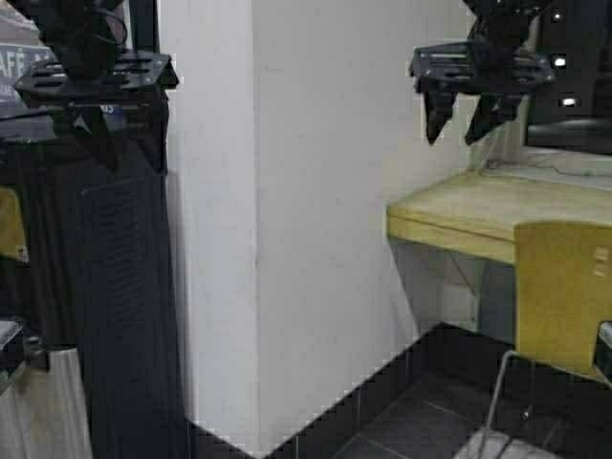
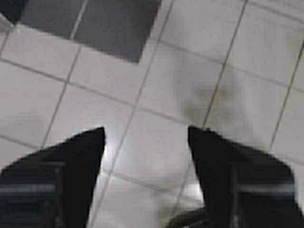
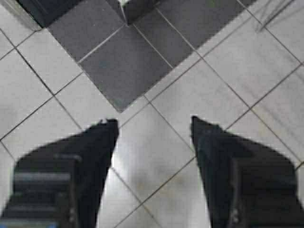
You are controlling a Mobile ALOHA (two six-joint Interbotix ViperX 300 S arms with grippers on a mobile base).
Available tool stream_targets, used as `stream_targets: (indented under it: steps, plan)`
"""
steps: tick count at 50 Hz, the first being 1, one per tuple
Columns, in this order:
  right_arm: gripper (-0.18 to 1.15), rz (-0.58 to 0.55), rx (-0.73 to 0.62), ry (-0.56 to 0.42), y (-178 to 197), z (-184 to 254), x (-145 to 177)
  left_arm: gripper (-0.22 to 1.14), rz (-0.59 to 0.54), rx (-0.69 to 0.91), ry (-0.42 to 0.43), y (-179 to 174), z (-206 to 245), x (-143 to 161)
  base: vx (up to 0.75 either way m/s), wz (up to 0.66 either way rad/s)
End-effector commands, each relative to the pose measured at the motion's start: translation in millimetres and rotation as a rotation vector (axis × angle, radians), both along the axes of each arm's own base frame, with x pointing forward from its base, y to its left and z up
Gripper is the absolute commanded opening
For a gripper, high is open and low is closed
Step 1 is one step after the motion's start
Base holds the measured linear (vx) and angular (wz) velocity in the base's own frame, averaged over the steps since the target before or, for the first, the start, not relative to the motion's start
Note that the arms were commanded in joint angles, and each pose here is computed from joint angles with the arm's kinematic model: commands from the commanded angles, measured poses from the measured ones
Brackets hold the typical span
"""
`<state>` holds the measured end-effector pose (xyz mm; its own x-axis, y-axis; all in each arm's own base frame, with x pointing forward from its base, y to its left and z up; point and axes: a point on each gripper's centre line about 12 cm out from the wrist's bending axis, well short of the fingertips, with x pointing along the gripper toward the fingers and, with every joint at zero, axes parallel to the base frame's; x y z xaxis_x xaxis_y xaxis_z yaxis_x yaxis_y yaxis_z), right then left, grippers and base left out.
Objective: Push the chairs under the table
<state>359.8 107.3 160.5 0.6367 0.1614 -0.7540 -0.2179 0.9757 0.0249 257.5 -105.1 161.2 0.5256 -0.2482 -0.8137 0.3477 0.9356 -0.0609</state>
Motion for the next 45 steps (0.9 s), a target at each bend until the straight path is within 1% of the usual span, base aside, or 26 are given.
stream_targets:
  steps: [1,14,26,39,45]
  plan:
    - [0.85,0.003,0.027,-0.074,4,29,4,0.89,0.013,-0.018,-0.019,-2,6,7,-0.43,-0.06]
    - [0.85,0.001,0.020,-0.077,1,31,4,0.89,0.027,-0.024,0.010,-4,1,9,-0.42,-0.03]
    - [0.85,0.000,0.016,-0.074,0,33,3,0.89,0.030,-0.033,-0.001,-5,6,12,-0.36,-0.06]
    - [0.85,-0.007,0.017,-0.078,-2,35,4,0.89,0.027,-0.046,-0.034,-5,17,10,-0.34,-0.10]
    - [0.85,-0.013,0.013,-0.065,-4,30,5,0.89,0.026,-0.036,-0.020,-4,11,11,-0.29,-0.24]
